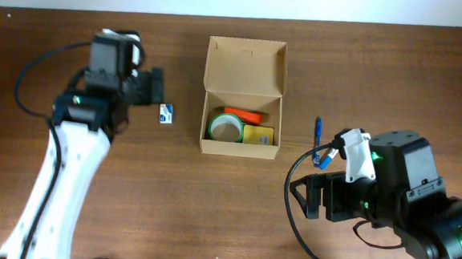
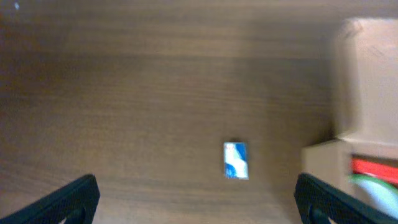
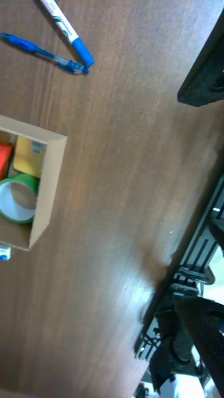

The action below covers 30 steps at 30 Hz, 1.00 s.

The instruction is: Pack container

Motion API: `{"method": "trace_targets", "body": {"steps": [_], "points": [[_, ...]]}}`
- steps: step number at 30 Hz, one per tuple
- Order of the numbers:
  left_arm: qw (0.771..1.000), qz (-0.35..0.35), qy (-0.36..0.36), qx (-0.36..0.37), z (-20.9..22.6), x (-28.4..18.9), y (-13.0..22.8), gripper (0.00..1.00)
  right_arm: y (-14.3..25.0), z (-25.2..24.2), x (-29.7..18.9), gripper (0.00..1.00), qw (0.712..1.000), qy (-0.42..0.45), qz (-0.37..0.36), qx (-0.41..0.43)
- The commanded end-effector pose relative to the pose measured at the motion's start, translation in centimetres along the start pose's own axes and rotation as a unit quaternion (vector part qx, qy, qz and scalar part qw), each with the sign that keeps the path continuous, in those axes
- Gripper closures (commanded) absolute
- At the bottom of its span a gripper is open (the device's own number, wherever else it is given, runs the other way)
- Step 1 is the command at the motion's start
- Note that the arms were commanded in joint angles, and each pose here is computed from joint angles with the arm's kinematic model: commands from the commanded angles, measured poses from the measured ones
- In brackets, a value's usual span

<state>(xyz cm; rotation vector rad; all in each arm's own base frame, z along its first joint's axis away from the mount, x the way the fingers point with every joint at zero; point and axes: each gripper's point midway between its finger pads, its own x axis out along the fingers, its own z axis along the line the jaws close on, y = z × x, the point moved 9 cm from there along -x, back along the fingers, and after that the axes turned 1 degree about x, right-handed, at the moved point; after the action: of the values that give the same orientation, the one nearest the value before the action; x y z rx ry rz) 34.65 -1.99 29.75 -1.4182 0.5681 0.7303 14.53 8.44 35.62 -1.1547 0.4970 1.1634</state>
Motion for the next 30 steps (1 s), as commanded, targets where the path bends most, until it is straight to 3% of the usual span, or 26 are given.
{"method": "trace_targets", "body": {"steps": [1, 6, 15, 16, 19, 25, 30], "points": [[0.998, 0.027, 0.027, 0.044, 0.7, 3.9, 0.2, 0.0, -0.3, 0.1, 0.6, 0.01, 1.0, -0.001, 0.013, -0.004], [0.978, 0.114, 0.142, 0.1, -1.9, 12.1, 3.4, 0.01, -1.3, -0.2, 2.8, 0.01, 0.999, 0.012, 0.052, 0.008], [0.963, 0.188, 0.155, 0.114, -3.4, 16.7, 7.0, 0.11, -1.9, -0.7, 7.1, 0.01, 0.985, 0.015, 0.167, 0.045], [0.962, 0.195, 0.155, 0.114, -3.5, 17.1, 7.4, 0.18, -1.9, -0.5, 7.1, 0.01, 0.985, 0.004, 0.169, 0.046], [0.959, 0.21, 0.155, 0.109, -3.5, 17.7, 8.0, 0.2, -1.9, 0.1, 5.5, 0.01, 0.992, -0.025, 0.126, 0.002], [0.958, 0.217, 0.155, 0.109, -3.6, 18.2, 8.6, 0.2, 2.2, -1.1, -2.8, 0.01, 0.995, 0.057, -0.066, -0.051], [0.957, 0.221, 0.155, 0.11, -3.7, 18.9, 9.0, 0.21, 5.4, -2.5, -2.4, 0.01, 0.992, 0.057, -0.094, -0.057]]}}
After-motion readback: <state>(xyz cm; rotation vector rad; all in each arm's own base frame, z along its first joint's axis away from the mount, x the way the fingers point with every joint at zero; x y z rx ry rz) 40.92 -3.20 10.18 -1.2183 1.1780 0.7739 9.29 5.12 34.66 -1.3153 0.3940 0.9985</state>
